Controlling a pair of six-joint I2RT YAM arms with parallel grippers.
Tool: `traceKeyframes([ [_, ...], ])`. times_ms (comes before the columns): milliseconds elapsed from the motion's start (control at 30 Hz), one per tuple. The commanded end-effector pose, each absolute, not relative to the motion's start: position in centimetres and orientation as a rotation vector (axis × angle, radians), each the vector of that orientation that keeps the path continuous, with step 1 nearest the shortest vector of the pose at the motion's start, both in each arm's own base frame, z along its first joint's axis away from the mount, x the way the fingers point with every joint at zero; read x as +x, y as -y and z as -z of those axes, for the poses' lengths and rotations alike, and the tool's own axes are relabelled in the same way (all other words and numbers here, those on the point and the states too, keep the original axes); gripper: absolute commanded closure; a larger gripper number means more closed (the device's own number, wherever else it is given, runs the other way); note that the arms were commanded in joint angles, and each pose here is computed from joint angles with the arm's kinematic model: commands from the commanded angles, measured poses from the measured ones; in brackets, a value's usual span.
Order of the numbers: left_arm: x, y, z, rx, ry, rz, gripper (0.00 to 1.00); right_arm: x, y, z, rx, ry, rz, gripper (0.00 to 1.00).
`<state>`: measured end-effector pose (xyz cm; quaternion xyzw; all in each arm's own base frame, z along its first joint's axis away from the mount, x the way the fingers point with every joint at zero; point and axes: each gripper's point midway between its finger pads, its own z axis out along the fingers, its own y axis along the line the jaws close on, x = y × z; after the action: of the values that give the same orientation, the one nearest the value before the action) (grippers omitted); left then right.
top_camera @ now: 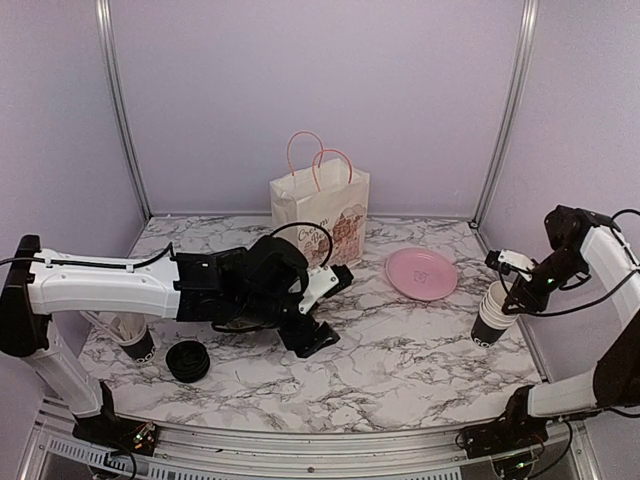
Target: Pack the takeout coffee
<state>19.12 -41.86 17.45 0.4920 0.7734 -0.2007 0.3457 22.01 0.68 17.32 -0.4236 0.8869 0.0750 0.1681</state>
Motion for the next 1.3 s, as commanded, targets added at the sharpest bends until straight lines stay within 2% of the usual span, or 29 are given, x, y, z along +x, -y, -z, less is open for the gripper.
traceKeyframes([
  [0, 18.6, 44.0, -18.5, 1.285, -1.966, 0.572, 0.18, 22.2, -0.8, -17.1, -1.218, -2.517, -0.203, 0.70],
  [167, 18.2, 45.4, -17.7, 1.308, -1.966, 0.573, 0.18, 22.2, -0.8, -16.8, -1.213, -2.520, -0.211, 0.74],
  [333, 19.2, 47.1, -17.9, 1.215, -1.978, 0.559, 0.18, 22.5, -1.1, -17.4, -1.206, -2.506, -0.226, 0.96],
  [400, 19.7, 48.2, -18.3, 1.132, -1.976, 0.575, 0.18, 22.8, -1.3, -18.6, -1.195, -2.477, -0.219, 1.00],
  [500, 19.8, 50.3, -19.2, 1.033, -1.938, 0.660, 0.18, 23.6, -1.4, -21.7, -1.173, -2.411, -0.176, 1.00],
  [600, 19.4, 52.3, -19.6, 1.002, -1.894, 0.754, 0.18, 25.3, 1.1, -22.8, -1.092, -2.422, 0.106, 1.00],
  [667, 18.8, 53.4, -19.3, 1.018, -1.891, 0.790, 0.18, 23.7, -0.7, -23.0, -1.163, -2.416, -0.046, 1.00],
  [767, 18.2, 54.3, -18.7, 1.043, -1.892, 0.819, 0.18, 24.0, -0.9, -23.1, -1.118, -2.446, -0.074, 1.00],
  [867, 17.6, 54.6, -18.5, 1.062, -1.885, 0.841, 0.18, 25.4, 0.7, -22.7, -1.058, -2.487, 0.078, 1.00],
  [933, 17.5, 54.6, -18.5, 1.061, -1.883, 0.844, 0.18, 24.7, -1.0, -22.9, -1.112, -2.472, -0.077, 1.00],
  [1000, 17.9, 54.8, -19.2, 1.025, -1.868, 0.850, 0.18, 26.5, 1.1, -21.8, -1.010, -2.538, 0.172, 1.00],
  [1067, 18.5, 55.3, -20.4, 0.962, -1.831, 0.876, 0.17, 24.6, -3.2, -22.4, -1.122, -2.477, -0.175, 1.00],
  [1100, 18.6, 55.9, -20.7, 0.947, -1.799, 0.890, 0.15, 25.0, -3.8, -23.2, -1.080, -2.437, -0.197, 1.00],
  [1133, 18.9, 56.4, -21.3, 0.929, -1.748, 0.892, 0.10, 25.9, -3.2, -22.9, -1.053, -2.455, -0.080, 1.00],
  [1167, 19.2, 56.9, -21.5, 0.917, -1.701, 0.885, 0.06, 25.6, -3.5, -22.5, -1.088, -2.473, -0.090, 1.00],
  [1267, 20.0, 59.2, -22.0, 0.901, -1.577, 0.875, 0.01, 24.9, -4.8, -22.9, -1.101, -2.458, -0.263, 1.00],
])
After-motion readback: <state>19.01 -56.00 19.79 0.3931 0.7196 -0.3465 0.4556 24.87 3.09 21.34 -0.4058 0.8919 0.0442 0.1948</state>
